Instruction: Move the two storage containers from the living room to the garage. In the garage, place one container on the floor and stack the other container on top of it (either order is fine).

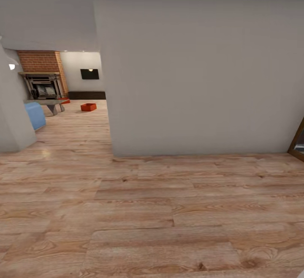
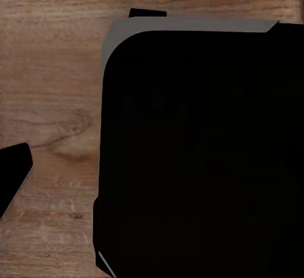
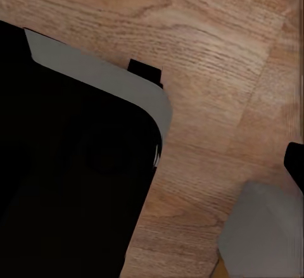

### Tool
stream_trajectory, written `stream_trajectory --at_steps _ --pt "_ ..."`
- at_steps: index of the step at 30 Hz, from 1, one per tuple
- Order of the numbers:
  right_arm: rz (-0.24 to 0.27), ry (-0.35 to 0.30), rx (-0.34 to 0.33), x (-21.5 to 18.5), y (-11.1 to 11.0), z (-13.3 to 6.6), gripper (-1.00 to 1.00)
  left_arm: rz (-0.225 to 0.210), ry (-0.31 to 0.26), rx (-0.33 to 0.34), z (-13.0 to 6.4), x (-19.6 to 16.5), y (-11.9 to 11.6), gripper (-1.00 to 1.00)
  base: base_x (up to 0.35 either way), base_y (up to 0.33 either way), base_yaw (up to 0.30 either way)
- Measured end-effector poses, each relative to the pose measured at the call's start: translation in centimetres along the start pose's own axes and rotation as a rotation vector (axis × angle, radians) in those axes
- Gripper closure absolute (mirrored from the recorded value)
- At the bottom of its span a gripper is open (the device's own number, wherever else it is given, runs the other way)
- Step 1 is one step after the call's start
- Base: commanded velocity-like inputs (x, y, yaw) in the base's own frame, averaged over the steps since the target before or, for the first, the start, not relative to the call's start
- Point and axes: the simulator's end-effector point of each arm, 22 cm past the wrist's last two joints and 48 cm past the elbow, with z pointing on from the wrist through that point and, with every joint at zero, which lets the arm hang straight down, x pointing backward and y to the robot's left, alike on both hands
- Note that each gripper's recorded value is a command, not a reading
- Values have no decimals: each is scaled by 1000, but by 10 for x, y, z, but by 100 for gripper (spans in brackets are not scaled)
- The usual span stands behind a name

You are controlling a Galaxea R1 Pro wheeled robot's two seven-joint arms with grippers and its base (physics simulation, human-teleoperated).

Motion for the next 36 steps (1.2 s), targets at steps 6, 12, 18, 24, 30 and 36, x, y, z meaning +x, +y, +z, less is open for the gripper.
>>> stream_trajectory --at_steps 6,12,18,24,30,36 --pt "2 0 1 0 -1 0 -100 0 0 0 0 0 0 -100 322 0 0" --pt "3 0 1 0 -1 0 -100 0 0 0 0 0 0 -100 322 0 0" --pt "6 0 1 0 -1 0 -100 0 0 0 0 0 0 -100 322 0 0" --pt "5 0 1 0 0 0 -100 0 0 0 0 0 0 -100 322 0 59" --pt "3 0 1 0 -1 0 -100 0 0 0 0 0 0 -100 322 0 231" --pt "3 1 1 0 -1 0 -100 0 0 0 0 0 0 -100 322 0 268"
